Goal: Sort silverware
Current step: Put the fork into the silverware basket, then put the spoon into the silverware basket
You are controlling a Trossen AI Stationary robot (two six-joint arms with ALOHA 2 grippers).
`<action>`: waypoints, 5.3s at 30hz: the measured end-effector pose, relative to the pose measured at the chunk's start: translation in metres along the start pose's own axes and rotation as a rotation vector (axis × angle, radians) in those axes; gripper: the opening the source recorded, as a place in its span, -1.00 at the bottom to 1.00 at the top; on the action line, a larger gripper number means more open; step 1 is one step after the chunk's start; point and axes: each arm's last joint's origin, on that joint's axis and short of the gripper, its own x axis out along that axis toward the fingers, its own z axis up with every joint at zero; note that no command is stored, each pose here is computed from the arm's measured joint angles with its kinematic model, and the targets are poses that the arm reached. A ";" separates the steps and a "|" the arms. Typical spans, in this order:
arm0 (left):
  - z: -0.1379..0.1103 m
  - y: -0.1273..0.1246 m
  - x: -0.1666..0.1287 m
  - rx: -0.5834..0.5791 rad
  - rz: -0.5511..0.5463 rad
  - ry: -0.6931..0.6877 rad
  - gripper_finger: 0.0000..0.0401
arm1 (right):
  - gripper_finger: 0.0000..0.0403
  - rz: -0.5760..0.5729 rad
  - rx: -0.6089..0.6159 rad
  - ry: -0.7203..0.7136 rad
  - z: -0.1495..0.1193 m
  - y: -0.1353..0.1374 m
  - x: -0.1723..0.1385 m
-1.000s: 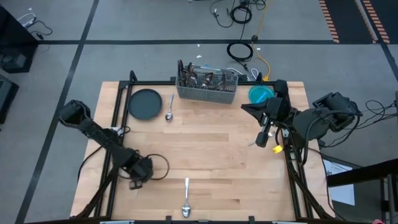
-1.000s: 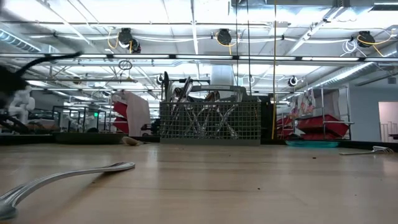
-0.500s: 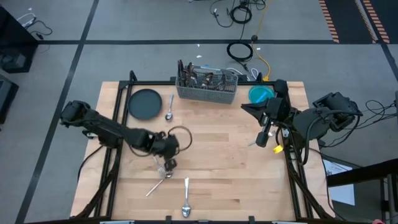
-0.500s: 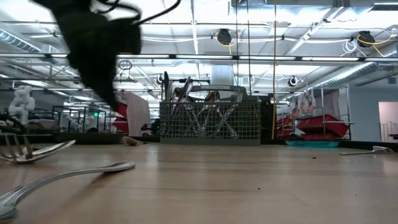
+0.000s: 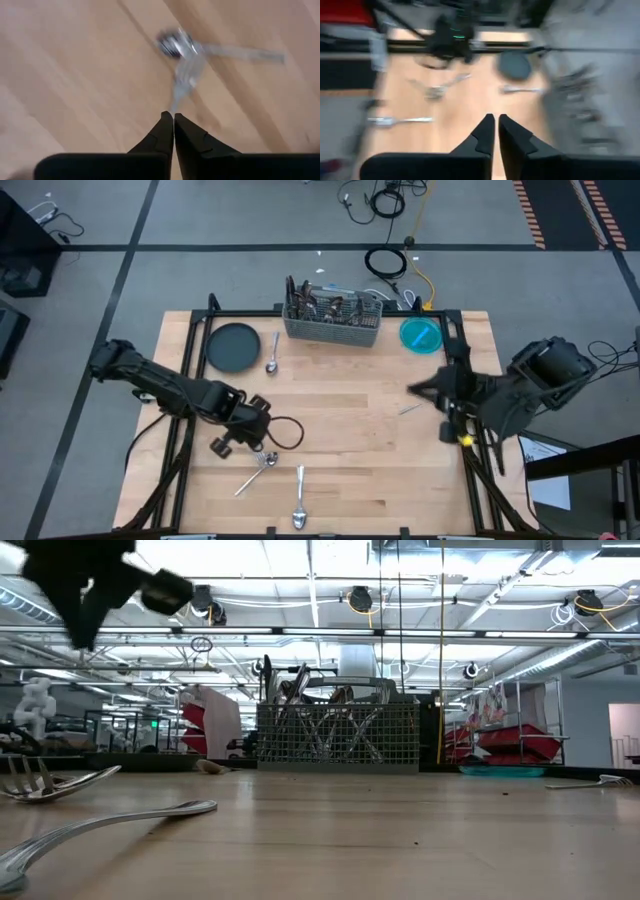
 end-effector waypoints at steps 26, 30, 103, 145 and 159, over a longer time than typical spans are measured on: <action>-0.054 0.002 0.086 0.098 -0.084 -0.001 -0.41 | -0.35 0.112 0.150 0.166 -0.029 0.033 0.008; -0.057 0.002 0.097 0.108 -0.044 -0.072 -0.41 | -0.35 0.108 0.180 0.166 -0.029 0.033 0.008; -0.003 0.323 0.029 -0.833 1.336 -1.237 -0.94 | -0.35 -0.316 0.075 -0.255 -0.021 0.016 -0.007; -0.002 0.320 0.021 -0.743 0.890 -1.198 -0.57 | -0.35 -0.289 0.052 -0.234 -0.021 0.017 -0.006; 0.004 0.229 -0.124 -0.389 0.115 -1.420 -0.57 | -0.35 -0.267 0.026 -0.136 -0.033 0.036 0.017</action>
